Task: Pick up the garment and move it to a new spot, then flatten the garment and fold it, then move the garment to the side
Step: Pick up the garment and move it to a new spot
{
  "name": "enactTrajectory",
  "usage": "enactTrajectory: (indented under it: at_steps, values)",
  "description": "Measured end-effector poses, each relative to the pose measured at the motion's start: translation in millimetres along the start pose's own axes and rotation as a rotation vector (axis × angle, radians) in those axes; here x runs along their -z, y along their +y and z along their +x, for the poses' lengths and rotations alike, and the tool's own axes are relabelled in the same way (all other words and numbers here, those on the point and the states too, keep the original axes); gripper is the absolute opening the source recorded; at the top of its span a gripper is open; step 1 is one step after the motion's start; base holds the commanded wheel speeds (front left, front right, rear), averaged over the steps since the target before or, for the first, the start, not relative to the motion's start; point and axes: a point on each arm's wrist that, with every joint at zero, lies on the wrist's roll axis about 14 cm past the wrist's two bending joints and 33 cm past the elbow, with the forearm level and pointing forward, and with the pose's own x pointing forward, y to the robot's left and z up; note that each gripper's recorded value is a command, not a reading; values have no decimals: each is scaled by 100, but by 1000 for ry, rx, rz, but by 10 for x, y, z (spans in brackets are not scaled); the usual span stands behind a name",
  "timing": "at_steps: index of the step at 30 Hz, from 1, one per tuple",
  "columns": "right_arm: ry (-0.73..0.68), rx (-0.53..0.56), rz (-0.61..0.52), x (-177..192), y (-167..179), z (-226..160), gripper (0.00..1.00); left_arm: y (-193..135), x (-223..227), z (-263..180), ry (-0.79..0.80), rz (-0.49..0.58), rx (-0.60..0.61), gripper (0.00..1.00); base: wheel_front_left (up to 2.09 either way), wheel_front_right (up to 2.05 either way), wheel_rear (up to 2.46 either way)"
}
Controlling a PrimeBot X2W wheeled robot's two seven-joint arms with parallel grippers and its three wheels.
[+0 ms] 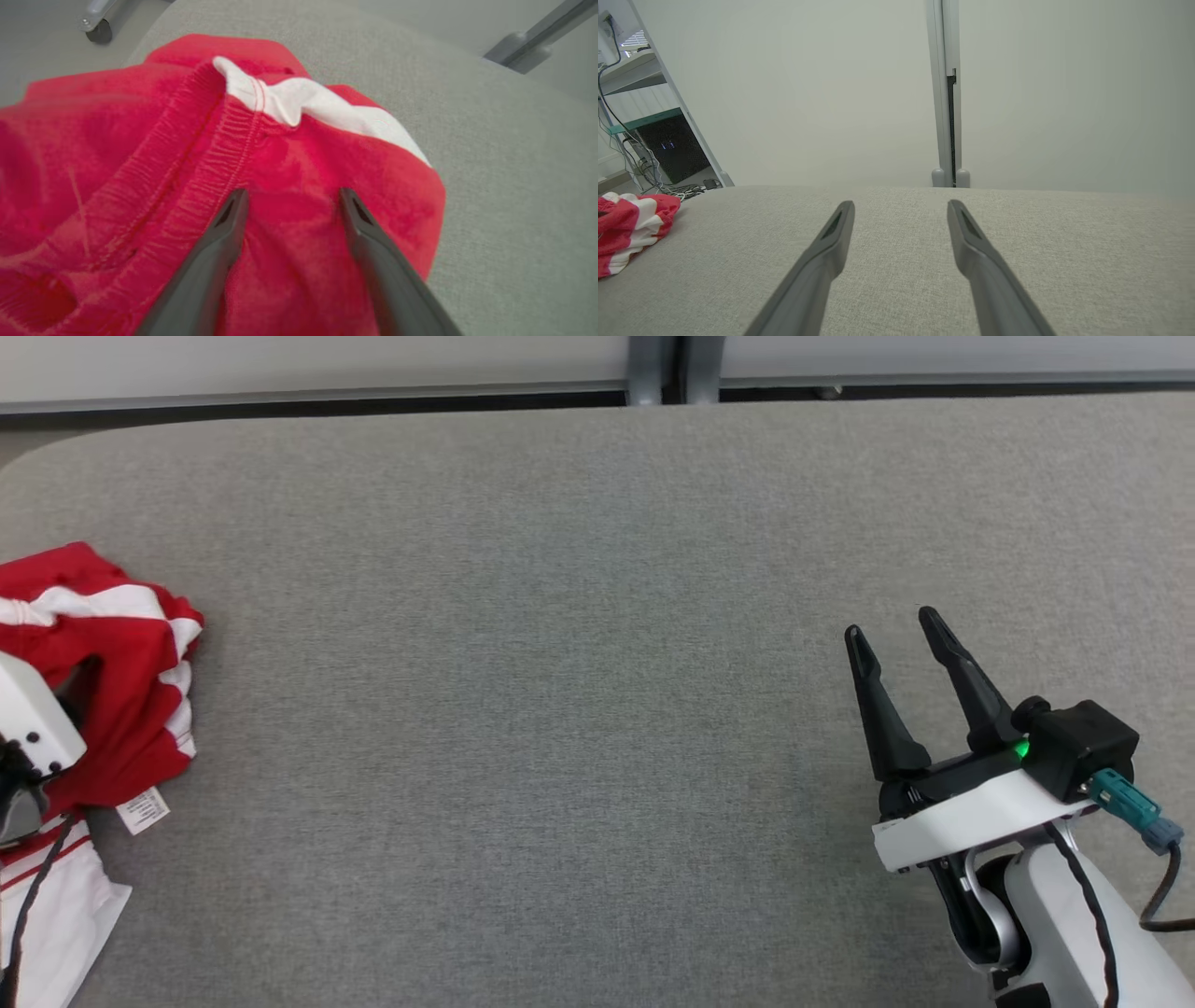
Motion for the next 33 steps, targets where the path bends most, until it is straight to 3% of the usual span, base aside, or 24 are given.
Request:
enactTrajectory:
  at_steps: [6, 7, 8, 9, 17, 23, 33]
  values:
    - [13, 62, -1, 48, -215, -72, 100, 96, 302, 233, 147, 21, -45, 100, 0, 0, 0]
    - [14, 66, -1, 51, -228, -78, 100, 91, 321, 247, 154, 24, -43, 69, 0, 0, 0]
    - [13, 68, 0, 49, -230, -80, 100, 100, 323, 251, 152, 24, -46, 31, 0, 0, 0]
    - [11, 68, 2, 43, -222, -76, 100, 112, 299, 248, 138, 22, -49, 2, 0, 0, 0]
    - [-7, 48, 10, -14, -123, -39, 100, 123, 161, 178, 71, 44, -47, 0, 0, 0, 0]
    - [-33, 36, 15, -127, -15, -59, 100, 67, -162, 15, -35, 122, -32, 0, 0, 0, 0]
    - [-89, 46, 22, -370, 127, -250, 100, -781, -976, -514, -306, 299, 169, 0, 0, 0, 0]
